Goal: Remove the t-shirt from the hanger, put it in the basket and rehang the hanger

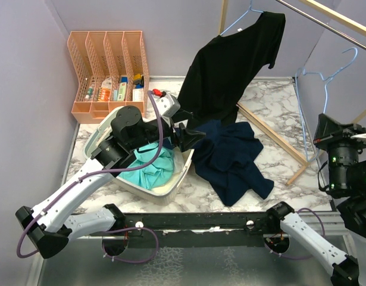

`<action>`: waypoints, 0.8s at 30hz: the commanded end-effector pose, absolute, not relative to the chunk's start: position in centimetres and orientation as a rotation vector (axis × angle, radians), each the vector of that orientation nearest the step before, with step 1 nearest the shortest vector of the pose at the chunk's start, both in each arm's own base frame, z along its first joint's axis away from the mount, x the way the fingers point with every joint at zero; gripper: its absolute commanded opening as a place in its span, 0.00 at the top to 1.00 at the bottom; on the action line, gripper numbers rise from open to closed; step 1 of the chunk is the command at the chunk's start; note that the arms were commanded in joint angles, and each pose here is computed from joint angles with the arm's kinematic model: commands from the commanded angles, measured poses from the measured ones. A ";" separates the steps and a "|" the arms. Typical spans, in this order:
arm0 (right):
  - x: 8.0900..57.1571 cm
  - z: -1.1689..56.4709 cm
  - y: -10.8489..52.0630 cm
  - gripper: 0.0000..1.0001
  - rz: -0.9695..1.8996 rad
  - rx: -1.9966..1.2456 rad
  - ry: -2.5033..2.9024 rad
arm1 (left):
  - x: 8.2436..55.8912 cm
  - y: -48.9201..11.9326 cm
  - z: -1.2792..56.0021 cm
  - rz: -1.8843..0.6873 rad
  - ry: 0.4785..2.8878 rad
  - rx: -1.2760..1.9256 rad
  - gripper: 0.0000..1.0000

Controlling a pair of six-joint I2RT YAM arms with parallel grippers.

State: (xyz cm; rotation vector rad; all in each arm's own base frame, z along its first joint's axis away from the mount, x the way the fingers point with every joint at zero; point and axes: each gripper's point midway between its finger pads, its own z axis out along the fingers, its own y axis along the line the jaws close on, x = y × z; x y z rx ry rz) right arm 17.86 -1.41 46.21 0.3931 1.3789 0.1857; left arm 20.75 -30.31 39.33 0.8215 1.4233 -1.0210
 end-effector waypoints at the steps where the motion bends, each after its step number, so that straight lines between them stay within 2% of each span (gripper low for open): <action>1: 18.4 50.4 -3.6 0.99 0.122 0.512 1.181 | 21.4 -29.6 39.1 -0.967 1.405 0.797 0.18; 13: 20.0 52.5 -4.4 0.99 0.027 0.552 1.097 | 21.3 -30.2 37.2 -0.971 1.423 0.847 0.18; 24: 24.0 50.2 -3.6 0.99 -0.115 0.588 1.198 | 21.2 -30.3 36.8 -0.975 1.434 0.860 0.18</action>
